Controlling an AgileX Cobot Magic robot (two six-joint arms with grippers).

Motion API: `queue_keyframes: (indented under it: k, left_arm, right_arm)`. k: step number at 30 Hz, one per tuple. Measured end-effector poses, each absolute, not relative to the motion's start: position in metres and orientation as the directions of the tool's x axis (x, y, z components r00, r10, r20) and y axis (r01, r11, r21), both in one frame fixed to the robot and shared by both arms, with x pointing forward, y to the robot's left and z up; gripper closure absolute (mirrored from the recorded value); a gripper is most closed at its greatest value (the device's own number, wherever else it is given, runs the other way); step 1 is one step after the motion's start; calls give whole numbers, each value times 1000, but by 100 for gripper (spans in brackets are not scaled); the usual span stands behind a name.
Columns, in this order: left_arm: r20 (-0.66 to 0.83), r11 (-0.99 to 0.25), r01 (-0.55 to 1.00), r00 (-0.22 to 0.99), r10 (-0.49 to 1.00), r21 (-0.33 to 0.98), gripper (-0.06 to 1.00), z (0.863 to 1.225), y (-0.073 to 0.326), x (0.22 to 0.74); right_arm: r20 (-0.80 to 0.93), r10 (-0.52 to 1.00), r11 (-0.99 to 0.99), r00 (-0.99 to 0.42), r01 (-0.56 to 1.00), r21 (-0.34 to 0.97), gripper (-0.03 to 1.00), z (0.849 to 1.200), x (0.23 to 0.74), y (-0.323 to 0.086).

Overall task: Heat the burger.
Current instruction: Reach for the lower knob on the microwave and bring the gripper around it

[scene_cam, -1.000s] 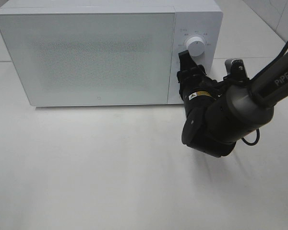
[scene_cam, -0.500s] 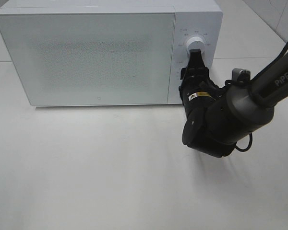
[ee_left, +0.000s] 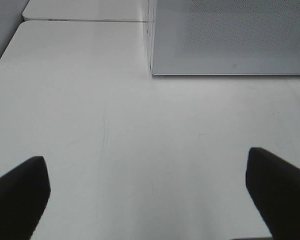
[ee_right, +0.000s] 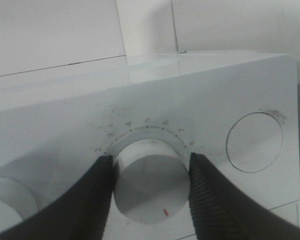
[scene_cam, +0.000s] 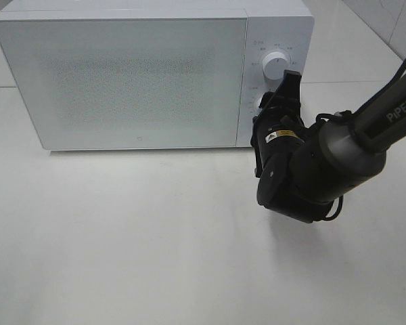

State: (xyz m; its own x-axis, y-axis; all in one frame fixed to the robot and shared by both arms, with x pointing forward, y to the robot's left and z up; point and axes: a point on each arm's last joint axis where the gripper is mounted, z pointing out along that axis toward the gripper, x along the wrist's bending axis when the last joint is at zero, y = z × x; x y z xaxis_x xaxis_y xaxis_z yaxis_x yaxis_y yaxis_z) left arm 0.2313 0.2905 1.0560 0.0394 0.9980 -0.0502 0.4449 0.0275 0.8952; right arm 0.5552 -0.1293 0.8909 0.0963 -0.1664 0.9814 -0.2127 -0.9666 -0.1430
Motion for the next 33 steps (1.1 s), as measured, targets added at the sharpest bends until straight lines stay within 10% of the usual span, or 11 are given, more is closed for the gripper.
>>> queue_keyframes:
  k: [33]
  left_arm:
    - [-50, 27, 445, 39, 998, 895, -4, 1056, 290, 231]
  right_arm:
    - [941, -334, -922, 59, -226, -314, 52, 891, 555, -129]
